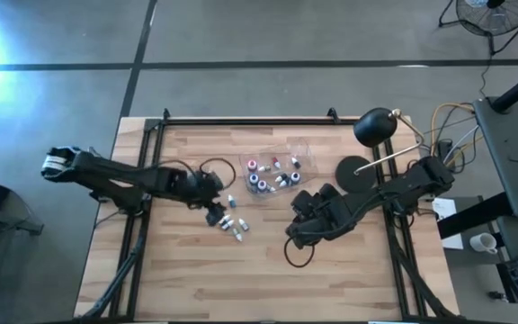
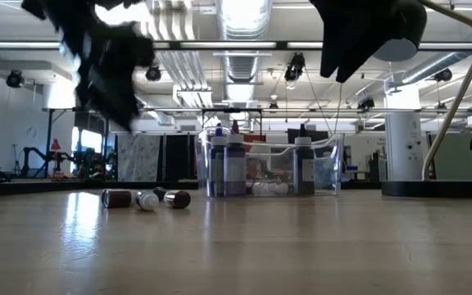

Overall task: Pick & Place food coloring
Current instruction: Put the small black food coloring bottle into the transparent bin

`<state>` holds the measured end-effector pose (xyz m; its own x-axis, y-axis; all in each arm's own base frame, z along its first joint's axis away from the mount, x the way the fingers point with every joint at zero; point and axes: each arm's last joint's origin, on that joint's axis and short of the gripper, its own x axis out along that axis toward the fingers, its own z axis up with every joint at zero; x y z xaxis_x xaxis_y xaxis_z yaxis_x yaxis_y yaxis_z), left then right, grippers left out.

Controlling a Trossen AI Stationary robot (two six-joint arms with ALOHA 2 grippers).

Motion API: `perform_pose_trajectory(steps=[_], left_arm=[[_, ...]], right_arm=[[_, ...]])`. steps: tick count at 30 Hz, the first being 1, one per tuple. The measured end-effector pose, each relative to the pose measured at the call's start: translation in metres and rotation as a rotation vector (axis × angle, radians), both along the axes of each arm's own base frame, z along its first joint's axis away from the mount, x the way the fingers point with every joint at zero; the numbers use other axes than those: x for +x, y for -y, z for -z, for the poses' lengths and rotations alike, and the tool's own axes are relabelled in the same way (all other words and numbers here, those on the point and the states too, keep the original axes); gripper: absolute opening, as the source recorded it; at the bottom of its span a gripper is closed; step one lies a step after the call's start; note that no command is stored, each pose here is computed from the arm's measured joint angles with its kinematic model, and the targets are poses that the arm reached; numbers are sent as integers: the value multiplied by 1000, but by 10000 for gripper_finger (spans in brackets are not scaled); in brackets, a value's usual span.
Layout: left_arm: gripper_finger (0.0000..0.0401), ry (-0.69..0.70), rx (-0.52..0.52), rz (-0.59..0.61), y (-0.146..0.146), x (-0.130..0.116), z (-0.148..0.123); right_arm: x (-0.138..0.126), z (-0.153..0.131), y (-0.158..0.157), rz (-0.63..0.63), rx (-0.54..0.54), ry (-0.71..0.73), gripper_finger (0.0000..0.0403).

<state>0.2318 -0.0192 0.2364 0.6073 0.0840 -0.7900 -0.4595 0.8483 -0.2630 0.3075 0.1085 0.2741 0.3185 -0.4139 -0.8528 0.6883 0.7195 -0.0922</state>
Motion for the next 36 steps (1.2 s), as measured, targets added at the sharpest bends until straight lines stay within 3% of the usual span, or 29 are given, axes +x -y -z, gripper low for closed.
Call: perform_pose_trajectory(steps=[3,7,10,20,31,36], left_arm=[[251,-134,15,-72,3,0,29],[244,-108,24,-99,6,12,34],[237,-170,32,-90,9,20,50],[216,-224,-15,-91,14,40,67],[194,-304,-50,-98,16,45,88],[159,-318,-40,-94,16,45,90]], right_arm=[[-1,5,0,13,28,-13,210],[-2,9,0,44,54,-16,210],[-2,9,0,63,63,-5,210],[-2,9,-1,81,79,8,210],[-1,9,-1,105,90,25,210],[-1,9,-1,103,90,25,210]])
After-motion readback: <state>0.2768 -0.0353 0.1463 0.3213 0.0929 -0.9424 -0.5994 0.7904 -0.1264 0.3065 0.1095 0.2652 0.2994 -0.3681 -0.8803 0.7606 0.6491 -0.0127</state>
